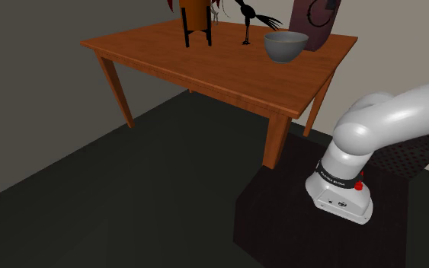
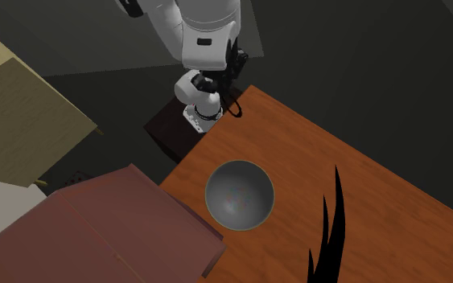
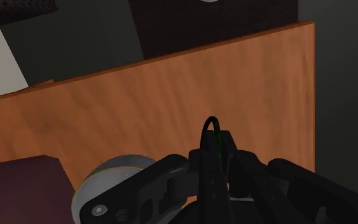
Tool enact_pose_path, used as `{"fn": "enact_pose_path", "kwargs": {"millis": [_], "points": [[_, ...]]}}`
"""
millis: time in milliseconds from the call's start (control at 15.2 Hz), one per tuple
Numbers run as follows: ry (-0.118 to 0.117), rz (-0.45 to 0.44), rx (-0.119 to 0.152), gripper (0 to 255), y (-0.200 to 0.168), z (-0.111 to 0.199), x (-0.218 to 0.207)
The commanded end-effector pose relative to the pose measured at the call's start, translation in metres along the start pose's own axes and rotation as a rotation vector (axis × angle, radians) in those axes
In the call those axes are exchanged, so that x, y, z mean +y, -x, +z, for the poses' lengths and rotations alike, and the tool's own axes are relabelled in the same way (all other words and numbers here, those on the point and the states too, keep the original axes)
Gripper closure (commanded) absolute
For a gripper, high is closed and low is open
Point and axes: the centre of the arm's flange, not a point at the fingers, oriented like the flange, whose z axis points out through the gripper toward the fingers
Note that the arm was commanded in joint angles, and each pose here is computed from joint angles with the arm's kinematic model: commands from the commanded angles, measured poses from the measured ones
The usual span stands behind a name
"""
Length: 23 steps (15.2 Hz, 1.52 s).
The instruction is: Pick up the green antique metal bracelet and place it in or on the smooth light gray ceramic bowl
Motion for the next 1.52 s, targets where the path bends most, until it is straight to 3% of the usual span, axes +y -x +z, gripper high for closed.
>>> {"fn": "enact_pose_path", "kwargs": {"millis": [0,924,1452], "points": [[0.001,0.000,0.000,255,-0.023,-0.003,0.012],[0.001,0.000,0.000,255,-0.195,-0.022,0.096],[0.001,0.000,0.000,255,-0.193,0.020,0.100]]}}
